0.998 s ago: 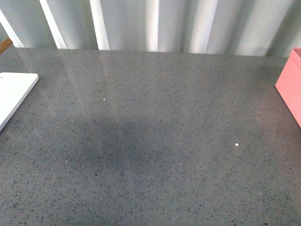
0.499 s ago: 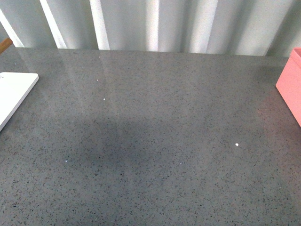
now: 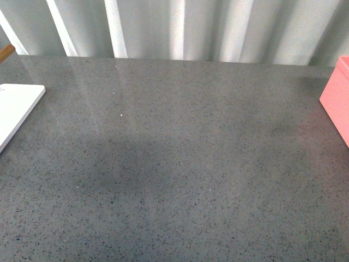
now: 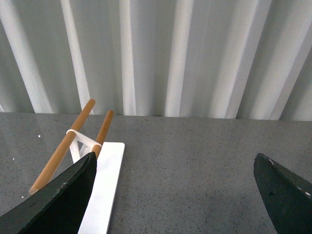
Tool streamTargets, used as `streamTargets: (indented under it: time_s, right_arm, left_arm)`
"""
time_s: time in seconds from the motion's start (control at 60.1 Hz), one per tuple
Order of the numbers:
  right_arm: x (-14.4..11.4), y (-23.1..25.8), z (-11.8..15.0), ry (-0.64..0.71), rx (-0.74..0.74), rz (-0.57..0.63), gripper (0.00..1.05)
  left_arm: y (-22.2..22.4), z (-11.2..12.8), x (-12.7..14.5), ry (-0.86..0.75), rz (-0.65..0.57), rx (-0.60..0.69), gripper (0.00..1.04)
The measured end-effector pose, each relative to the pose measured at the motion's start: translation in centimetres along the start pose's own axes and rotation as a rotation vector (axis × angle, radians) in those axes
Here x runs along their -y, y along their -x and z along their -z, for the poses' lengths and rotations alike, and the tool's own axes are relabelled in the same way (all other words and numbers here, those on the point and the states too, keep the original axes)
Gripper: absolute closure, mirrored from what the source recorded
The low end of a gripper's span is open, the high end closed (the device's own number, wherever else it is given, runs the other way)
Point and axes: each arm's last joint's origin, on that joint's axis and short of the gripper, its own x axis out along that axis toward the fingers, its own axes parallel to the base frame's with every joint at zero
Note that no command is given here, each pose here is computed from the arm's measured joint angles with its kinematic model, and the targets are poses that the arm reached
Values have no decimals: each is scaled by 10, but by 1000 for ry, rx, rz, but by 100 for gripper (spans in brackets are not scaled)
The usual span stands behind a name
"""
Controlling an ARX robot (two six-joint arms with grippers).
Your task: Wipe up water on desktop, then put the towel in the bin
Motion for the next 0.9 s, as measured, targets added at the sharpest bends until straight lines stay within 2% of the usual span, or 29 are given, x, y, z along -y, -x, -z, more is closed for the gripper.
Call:
streamTargets:
  time_s: [0.2, 0.299, 0.532, 0.898]
  right_arm:
    - [-14, 27, 14, 0, -6, 24, 102]
    - [-20, 33, 16, 1, -4, -8, 102]
    - [-21, 49, 25, 1, 13, -3, 102]
    - [-21, 64, 21, -2, 29, 1, 102]
  left_arm:
    - [0, 0, 0, 0, 0, 0, 7]
    - [0, 0, 0, 0, 1, 0, 7]
    - [0, 0, 0, 0, 0, 0, 7]
    - [0, 0, 0, 0, 0, 0, 7]
